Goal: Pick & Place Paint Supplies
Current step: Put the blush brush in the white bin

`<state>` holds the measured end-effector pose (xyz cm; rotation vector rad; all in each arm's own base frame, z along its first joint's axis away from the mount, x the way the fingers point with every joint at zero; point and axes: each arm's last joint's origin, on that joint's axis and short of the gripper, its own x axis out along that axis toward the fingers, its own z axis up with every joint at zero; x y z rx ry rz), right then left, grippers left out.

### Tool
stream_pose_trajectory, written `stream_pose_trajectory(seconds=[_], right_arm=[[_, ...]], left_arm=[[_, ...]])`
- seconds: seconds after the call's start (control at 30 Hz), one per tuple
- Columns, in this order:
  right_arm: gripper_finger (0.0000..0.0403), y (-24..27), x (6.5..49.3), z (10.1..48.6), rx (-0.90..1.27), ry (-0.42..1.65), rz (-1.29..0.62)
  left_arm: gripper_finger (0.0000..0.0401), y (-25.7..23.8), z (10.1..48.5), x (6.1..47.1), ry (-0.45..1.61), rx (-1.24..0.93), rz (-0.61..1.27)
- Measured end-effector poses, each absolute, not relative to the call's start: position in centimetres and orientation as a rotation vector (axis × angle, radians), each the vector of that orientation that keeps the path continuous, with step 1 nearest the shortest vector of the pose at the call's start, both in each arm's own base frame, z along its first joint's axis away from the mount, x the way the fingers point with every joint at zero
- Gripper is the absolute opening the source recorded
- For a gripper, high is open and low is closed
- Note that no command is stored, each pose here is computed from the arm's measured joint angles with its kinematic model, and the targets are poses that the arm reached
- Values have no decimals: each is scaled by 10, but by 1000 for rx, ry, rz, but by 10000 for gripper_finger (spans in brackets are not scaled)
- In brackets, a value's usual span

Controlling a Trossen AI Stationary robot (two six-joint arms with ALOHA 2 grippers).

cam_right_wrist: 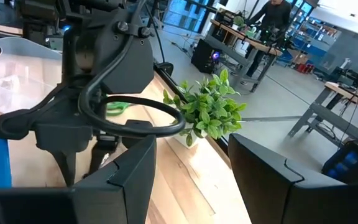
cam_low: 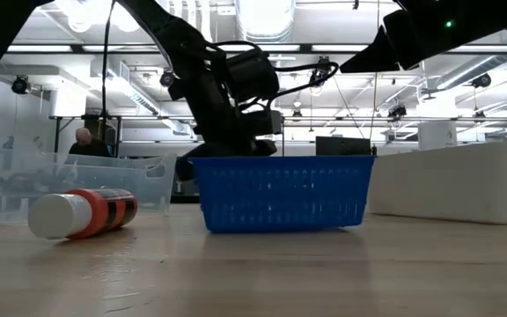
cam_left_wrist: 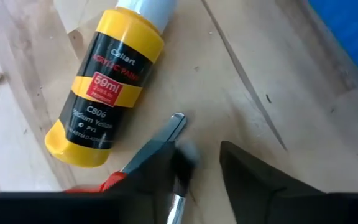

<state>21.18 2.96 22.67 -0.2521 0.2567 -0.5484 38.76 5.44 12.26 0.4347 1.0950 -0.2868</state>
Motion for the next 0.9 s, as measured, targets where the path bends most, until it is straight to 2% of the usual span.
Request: stream_pose_trajectory(seconds=[0.23,0.6,0.9], right_arm=[[199,30,211,225,-252,260,-546],[199,30,211,224,-245,259,-519],[199,30,210,219,-238,269,-522]], left_arm=[[14,55,125,388,1096,449,-279],[5,56,143,392,1149,513,-238],[3,53,182,389,1047,544,-204]])
